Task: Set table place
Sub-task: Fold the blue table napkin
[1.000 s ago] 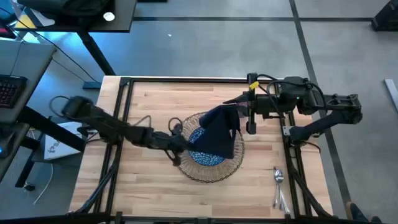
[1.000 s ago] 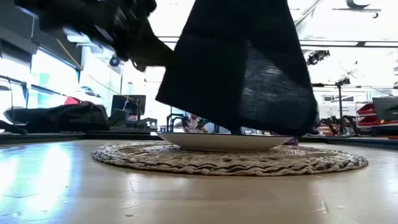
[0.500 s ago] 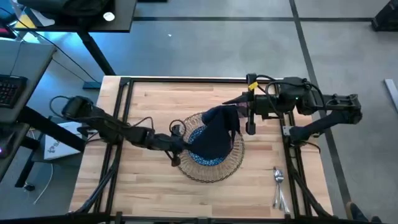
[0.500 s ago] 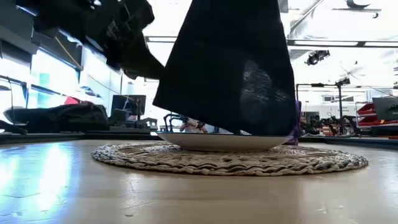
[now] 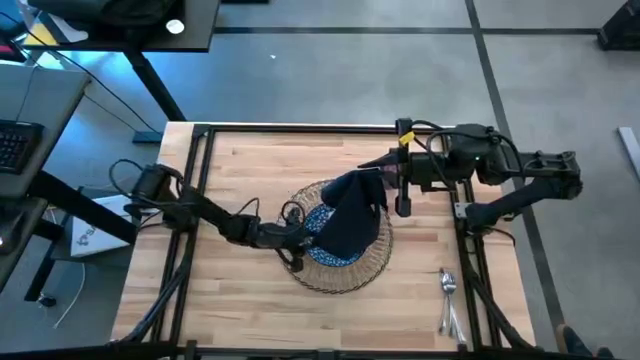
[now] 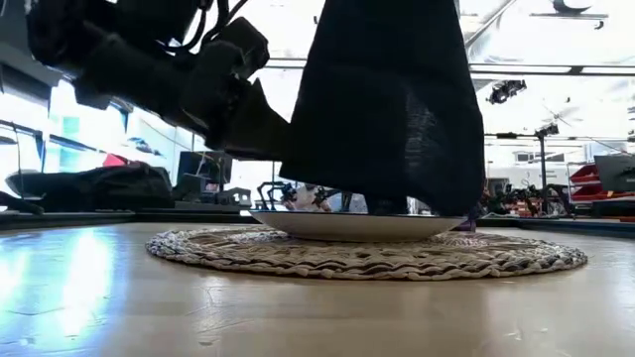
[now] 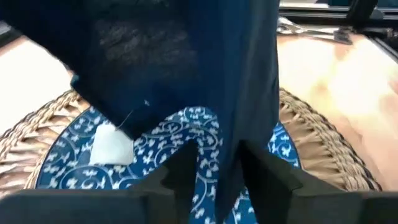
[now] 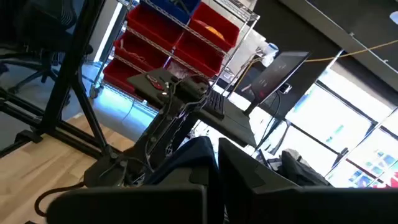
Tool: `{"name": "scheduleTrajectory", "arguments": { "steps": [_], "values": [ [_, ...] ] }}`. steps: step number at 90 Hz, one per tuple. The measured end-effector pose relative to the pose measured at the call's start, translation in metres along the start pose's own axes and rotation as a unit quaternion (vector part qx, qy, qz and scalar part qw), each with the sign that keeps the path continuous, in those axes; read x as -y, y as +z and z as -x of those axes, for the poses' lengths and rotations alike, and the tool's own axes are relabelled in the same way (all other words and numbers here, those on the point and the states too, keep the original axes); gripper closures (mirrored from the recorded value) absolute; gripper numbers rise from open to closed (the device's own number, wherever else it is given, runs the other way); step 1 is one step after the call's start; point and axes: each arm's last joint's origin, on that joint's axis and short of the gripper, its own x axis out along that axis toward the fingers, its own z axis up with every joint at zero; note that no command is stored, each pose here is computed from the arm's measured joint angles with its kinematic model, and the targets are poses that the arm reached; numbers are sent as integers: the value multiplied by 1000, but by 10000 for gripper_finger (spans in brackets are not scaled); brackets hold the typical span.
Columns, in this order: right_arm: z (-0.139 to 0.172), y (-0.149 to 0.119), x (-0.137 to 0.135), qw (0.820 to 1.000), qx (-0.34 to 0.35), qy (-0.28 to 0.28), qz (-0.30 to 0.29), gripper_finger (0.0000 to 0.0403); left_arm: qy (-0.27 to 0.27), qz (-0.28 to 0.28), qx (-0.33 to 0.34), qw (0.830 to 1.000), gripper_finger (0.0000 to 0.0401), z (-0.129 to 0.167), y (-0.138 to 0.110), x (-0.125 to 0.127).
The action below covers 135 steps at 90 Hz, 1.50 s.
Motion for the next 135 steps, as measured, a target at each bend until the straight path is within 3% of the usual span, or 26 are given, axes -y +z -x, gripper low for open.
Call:
{"name": "scheduleTrajectory", "arguments": {
  "steps": [14,21,34,55,71,89,102,124,135],
  "values": [
    [0,0,0,1000,0,0,0,403,5,-10,-19,1000,273,-6,-12,-1],
    [0,0,0,1000,0,0,0,403,24,-11,-26,999,299,-11,-16,-2],
    [0,0,0,1000,0,0,0,403,57,-20,-12,998,386,-15,-12,2],
    [0,-1,0,1000,-4,2,0,403,50,-29,22,998,399,-9,1,7],
    [0,-1,-1,1000,-8,4,1,403,19,-16,14,1000,377,-9,1,9],
    [0,-2,-1,1000,-10,5,-2,403,-3,19,-7,1000,323,-9,-3,10],
    [0,-2,-1,1000,-13,7,-3,403,-14,28,24,999,291,-8,3,11],
    [0,-2,-1,1000,-12,7,-3,403,33,14,35,999,273,-11,6,2],
    [0,-2,-1,1000,-12,7,-3,403,59,6,26,998,296,-12,4,-2]
  ]
}}
